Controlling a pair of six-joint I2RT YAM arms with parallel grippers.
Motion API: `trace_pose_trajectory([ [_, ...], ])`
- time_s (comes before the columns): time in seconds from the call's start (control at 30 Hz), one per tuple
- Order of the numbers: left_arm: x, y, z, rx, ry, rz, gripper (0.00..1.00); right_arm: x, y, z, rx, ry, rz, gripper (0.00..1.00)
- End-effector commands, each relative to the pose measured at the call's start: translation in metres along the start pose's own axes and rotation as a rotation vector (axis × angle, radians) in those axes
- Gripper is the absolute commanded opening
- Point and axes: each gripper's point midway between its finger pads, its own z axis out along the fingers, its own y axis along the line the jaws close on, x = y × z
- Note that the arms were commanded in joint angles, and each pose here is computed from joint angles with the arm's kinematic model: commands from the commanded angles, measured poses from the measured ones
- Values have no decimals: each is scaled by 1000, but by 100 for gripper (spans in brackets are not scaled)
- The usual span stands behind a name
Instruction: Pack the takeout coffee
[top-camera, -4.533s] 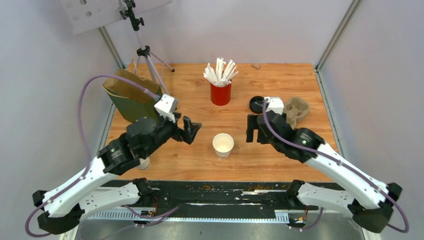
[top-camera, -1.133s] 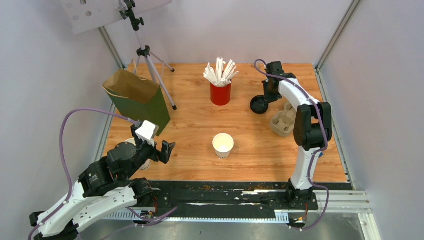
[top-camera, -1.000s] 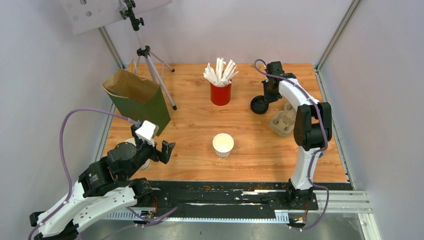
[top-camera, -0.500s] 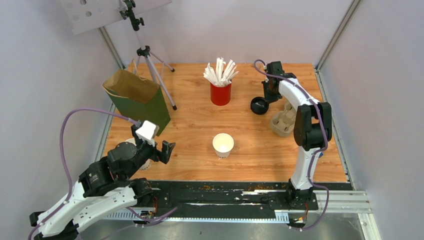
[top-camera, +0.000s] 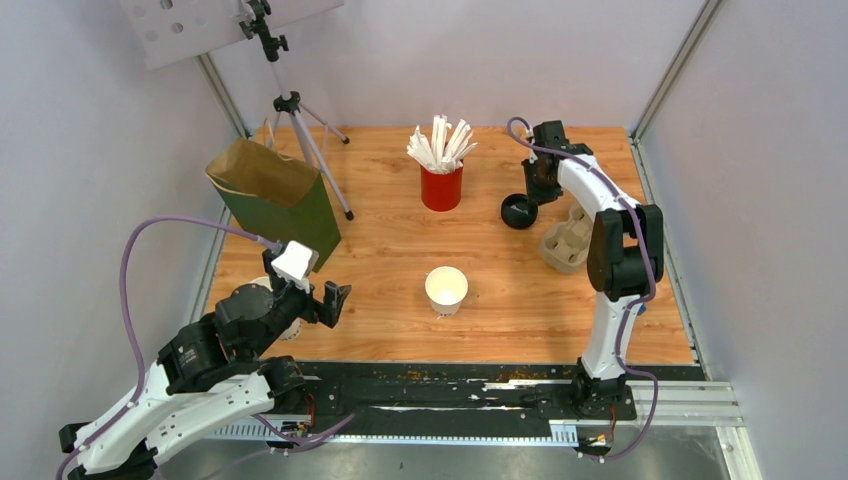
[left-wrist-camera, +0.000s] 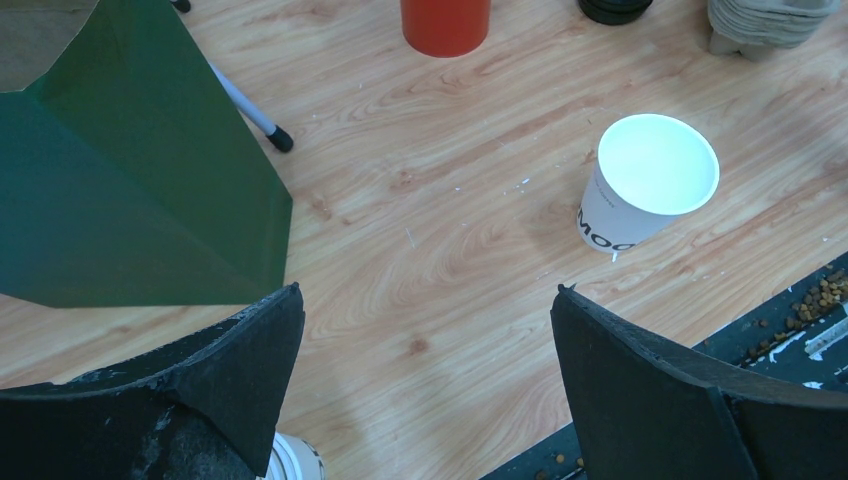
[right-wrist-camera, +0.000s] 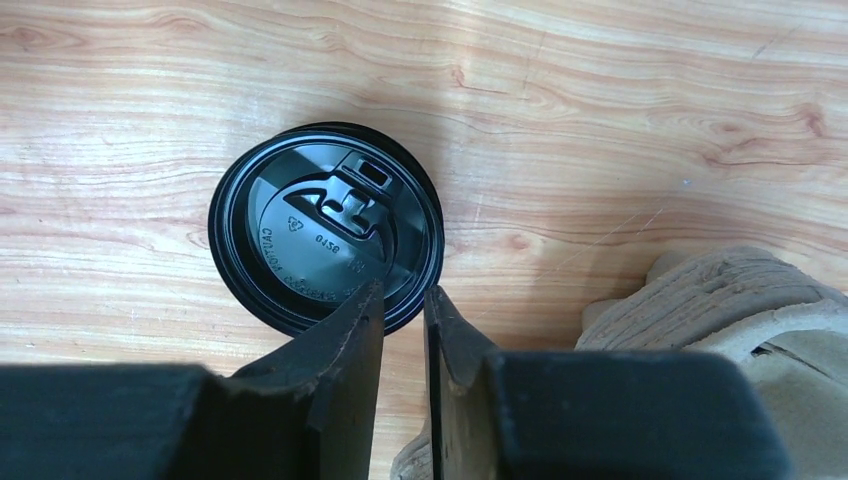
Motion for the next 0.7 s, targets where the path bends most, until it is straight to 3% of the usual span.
trace_pose_trajectory([
  [0.0,-2,-1,1,4,-2,12,100,-18,-2,-2,14,-42,-6,21],
  [0.67,0,-2,3,3,10,20,100,-11,-14,18,81,-7,-38,24],
])
